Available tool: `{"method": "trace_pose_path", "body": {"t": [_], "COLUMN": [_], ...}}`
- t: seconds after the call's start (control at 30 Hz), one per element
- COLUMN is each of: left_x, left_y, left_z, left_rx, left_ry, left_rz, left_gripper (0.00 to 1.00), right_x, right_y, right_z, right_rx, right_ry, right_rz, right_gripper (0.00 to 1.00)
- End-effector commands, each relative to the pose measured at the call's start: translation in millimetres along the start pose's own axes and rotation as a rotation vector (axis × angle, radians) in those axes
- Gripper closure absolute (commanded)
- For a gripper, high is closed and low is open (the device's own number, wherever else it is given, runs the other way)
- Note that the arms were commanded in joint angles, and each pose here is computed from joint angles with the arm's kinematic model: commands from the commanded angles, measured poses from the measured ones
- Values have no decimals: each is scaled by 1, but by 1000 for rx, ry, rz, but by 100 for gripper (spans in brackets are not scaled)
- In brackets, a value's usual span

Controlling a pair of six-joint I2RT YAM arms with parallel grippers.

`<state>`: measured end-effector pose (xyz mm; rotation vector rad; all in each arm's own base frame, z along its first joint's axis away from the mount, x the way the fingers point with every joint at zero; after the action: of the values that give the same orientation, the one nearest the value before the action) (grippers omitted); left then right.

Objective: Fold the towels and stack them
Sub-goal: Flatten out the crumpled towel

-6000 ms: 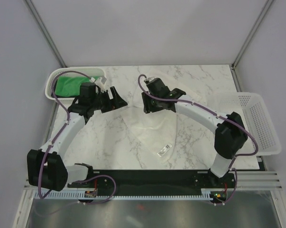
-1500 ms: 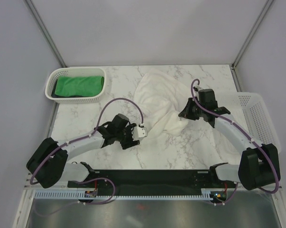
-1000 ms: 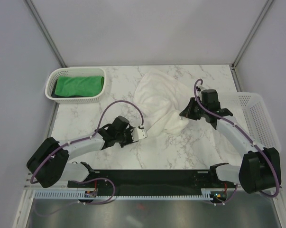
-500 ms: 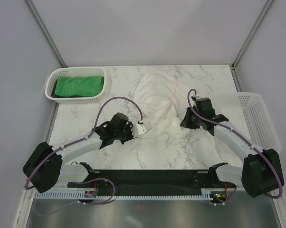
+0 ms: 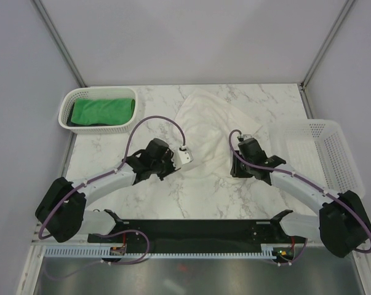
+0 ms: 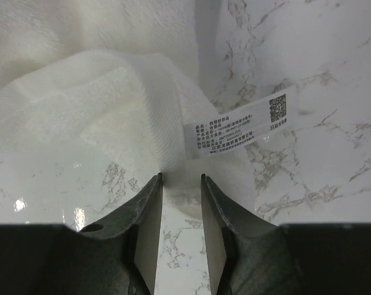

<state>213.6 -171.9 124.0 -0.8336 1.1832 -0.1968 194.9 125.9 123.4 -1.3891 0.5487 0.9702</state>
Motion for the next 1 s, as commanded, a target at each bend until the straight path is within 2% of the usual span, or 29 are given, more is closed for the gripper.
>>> {"method": "trace_pose_path", "body": {"t": [0.0, 0.23, 0.33, 0.4, 0.5, 0.53, 0.57, 0.63, 0.7, 0.73, 0.77, 0.87, 0.93, 0.97], "left_x": [-5, -9, -9, -9, -12, -15, -18, -31, -46, -54, -75, -118, -148, -168], "left_y": [-19, -21, -22, -21, -21, -23, -26, -36, -47, -53, -69, -99, -124, -120], "left_z": [7, 9, 9, 10, 13, 14, 16, 19, 22, 23, 26, 23, 24, 15], "left_rx": [-57, -75, -84, -88, -98, -107, -112, -128, -149, -157, -163, -218, -201, -242], "left_ry": [-5, -17, -18, -28, -50, -53, -64, -90, -112, -125, -145, -113, -117, -110], "left_rz": [-54, -67, -66, -60, -54, -57, -67, -105, -151, -173, -230, -300, -415, -434], "left_gripper": [98, 98, 98, 98, 98, 98, 98, 98, 98, 98, 98, 98, 98, 98], "right_x": [5, 14, 21, 23, 21, 15, 8, -16, -40, -65, -79, -132, -172, -186], "right_y": [-2, -2, 0, 3, 4, -4, -3, -24, -34, -53, -54, -70, -77, -77], "right_z": [-2, 6, 6, 4, 0, 0, -3, 2, 3, 8, 10, 19, 25, 29], "right_rx": [-9, 3, -13, -5, -2, -3, -10, -2, -15, -10, -32, -28, -13, -20], "right_ry": [54, 58, 95, 121, 161, 180, 198, 183, 175, 139, 114, -17, -120, -184], "right_rz": [-27, -42, -25, -16, -3, -31, -18, -98, -110, -187, -180, -308, -422, -447], "right_gripper": [61, 57, 58, 64, 89, 100, 100, 100, 100, 100, 100, 100, 100, 100]}}
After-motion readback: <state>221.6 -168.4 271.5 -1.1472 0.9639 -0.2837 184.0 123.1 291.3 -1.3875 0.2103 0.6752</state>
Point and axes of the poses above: each gripper's point midway between its finger pads, its own x axis out along the fingers, its own z axis along the line the jaws close on, y = z × x, the point moved 8 cm from there along -x, back along the fingers, and after that the axes turned 9 degrees about -x, right-handed, at the moved point
